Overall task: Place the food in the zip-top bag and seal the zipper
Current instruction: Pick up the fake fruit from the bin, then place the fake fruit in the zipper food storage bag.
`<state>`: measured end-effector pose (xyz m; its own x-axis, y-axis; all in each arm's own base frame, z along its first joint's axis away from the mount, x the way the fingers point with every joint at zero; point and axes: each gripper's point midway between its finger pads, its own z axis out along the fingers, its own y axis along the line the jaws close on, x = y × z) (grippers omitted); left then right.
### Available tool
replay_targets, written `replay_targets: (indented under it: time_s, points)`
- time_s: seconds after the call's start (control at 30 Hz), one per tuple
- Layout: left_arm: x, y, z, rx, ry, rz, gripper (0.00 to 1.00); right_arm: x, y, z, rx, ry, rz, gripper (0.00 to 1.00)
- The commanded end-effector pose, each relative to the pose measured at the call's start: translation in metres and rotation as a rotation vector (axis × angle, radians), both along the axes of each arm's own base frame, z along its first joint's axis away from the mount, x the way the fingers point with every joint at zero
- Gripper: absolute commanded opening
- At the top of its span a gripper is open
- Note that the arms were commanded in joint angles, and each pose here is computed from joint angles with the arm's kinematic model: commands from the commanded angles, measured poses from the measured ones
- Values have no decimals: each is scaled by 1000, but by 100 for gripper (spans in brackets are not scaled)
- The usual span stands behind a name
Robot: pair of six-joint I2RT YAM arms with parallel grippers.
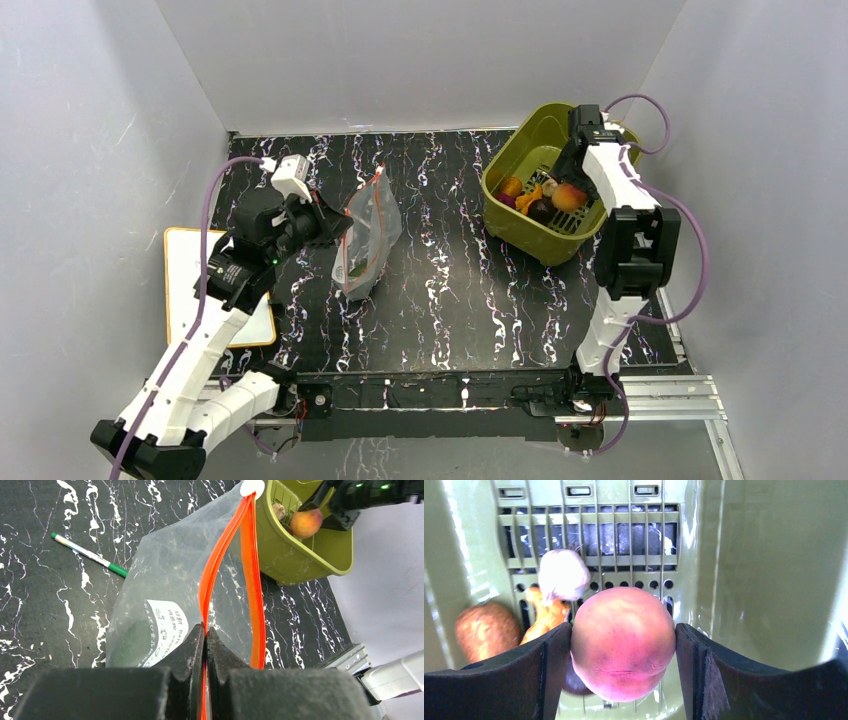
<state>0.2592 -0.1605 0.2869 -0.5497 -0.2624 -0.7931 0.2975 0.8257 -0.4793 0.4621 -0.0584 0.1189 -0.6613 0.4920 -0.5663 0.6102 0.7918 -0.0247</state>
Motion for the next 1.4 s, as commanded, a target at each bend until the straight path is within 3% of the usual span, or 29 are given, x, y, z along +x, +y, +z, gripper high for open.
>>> replay_targets:
  time_s: [0.0, 0.27, 0.5, 0.93, 1.1, 1.37]
  points:
    - [6, -3, -1, -22, -11, 10, 0, -6, 7, 66, 17, -153, 32, 52]
    - [10, -7, -10, -33, 14, 8, 0, -29, 38, 130, 102, -269, 106, 50]
    - [7, -8, -15, -46, 10, 2, 0, -49, 133, 179, 233, -360, 314, 48]
    - [10, -14, -18, -92, 39, 8, 0, -100, 311, 247, 695, -463, 611, 46]
    - [16, -31, 8, -155, -33, -74, 0, -119, 354, 266, 833, -497, 663, 45]
    - [32, -44, 6, -196, -3, -84, 0, -135, 394, 290, 986, -525, 695, 45]
